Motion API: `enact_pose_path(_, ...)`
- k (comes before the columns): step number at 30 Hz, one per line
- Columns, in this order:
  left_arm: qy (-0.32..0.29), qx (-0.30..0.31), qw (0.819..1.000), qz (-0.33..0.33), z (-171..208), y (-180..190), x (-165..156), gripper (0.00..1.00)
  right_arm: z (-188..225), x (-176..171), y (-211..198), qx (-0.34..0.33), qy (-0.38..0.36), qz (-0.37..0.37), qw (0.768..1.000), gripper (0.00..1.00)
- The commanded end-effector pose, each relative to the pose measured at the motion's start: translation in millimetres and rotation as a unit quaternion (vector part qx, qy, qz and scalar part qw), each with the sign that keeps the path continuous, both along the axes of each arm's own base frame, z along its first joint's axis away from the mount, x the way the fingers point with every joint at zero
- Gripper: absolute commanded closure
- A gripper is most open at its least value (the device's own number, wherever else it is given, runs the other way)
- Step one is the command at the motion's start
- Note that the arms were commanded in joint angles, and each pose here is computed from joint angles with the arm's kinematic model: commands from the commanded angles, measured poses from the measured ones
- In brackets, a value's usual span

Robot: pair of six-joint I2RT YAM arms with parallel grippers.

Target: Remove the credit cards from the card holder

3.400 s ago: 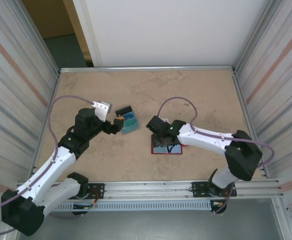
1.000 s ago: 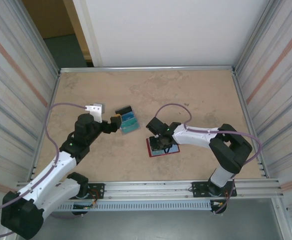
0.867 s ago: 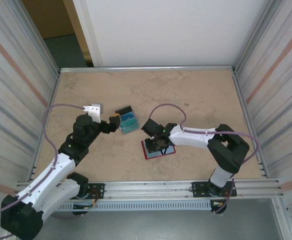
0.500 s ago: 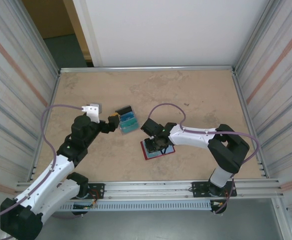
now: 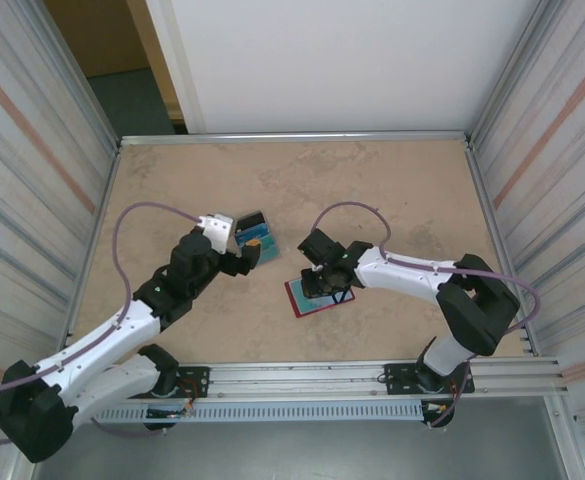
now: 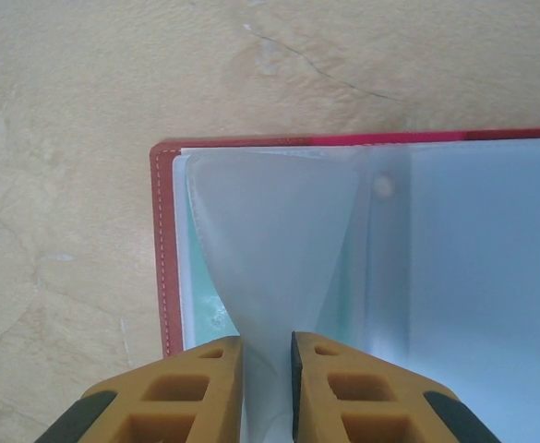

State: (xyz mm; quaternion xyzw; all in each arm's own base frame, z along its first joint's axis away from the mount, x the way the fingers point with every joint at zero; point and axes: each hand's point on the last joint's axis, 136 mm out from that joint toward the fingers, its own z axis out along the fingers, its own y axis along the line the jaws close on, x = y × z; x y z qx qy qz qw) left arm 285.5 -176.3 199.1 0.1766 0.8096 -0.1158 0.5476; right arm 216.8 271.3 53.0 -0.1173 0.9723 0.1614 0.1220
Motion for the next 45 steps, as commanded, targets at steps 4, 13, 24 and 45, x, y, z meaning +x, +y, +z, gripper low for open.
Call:
enact_pose_path(4, -0.043, 0.072, 0.996, -0.010, 8, -24, 5, 0.01, 10, 1, -3, 0.083, 0.017, -0.020, 0.996, 0.80)
enact_pose_path(13, -0.025, 0.143, 0.988, -0.061, -35, -67, -6, 0.01, 19, 9, -17, 0.184, 0.033, -0.062, 0.980, 0.80)
enact_pose_path(24, -0.008, 0.188, 0.975, -0.118, -95, -137, -18, 0.01, 23, 11, -31, 0.190, 0.021, -0.076, 0.979, 0.80)
enact_pose_path(45, 0.054, 0.227, 0.965, -0.116, -159, -150, -13, 0.01, 13, 11, -71, 0.139, 0.008, -0.126, 0.982, 0.73)
